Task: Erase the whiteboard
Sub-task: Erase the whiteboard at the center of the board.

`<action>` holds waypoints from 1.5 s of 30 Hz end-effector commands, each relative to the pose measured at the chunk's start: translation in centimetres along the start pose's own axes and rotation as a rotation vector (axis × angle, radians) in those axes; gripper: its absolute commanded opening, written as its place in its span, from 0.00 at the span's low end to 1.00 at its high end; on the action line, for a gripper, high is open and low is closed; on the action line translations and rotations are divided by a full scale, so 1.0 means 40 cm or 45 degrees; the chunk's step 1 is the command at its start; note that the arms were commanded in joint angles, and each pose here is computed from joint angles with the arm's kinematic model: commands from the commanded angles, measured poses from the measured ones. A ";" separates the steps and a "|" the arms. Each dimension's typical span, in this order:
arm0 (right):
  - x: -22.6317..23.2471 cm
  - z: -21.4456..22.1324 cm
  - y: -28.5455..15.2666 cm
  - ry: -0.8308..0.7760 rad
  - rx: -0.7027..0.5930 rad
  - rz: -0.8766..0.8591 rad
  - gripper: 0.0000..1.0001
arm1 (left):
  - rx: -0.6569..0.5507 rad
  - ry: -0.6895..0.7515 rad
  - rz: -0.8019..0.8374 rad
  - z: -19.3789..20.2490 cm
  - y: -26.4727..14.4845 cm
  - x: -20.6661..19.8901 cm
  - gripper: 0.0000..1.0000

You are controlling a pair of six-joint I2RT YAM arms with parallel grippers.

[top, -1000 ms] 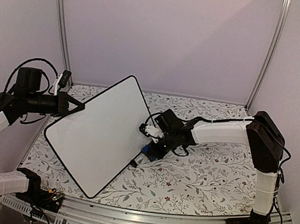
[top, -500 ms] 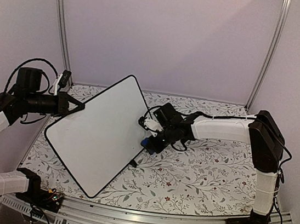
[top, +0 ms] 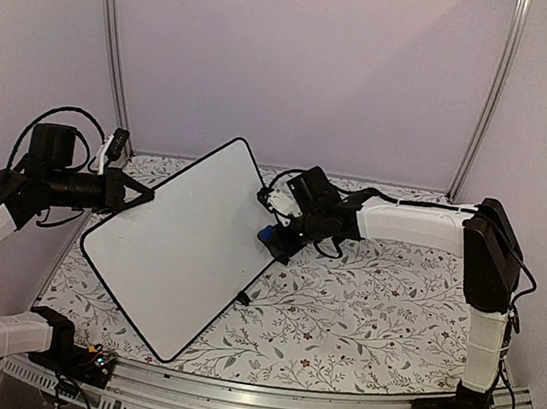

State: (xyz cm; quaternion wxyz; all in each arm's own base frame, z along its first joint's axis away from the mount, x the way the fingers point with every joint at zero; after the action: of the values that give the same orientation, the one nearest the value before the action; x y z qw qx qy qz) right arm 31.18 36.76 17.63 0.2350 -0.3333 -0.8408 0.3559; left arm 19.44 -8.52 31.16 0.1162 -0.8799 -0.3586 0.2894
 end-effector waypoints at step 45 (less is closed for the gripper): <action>-0.066 -0.046 0.007 0.131 -0.078 -0.121 0.09 | -0.057 0.044 0.093 -0.018 -0.013 -0.027 0.00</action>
State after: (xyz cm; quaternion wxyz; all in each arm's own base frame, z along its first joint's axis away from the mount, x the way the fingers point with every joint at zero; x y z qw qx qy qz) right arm 32.41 35.59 16.81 0.2855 -0.2973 -0.8454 0.3398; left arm 19.41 -8.52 31.15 0.1163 -0.8799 -0.3582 0.2897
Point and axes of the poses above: each gripper's point midway between its finger pads, its own y axis out along the fingers, its own x axis along the line the jaws close on, z = x × y, the point moved 10 cm from there along -y, back along the fingers, and after that the axes turned 14 degrees about y, right-handed, at the moved point
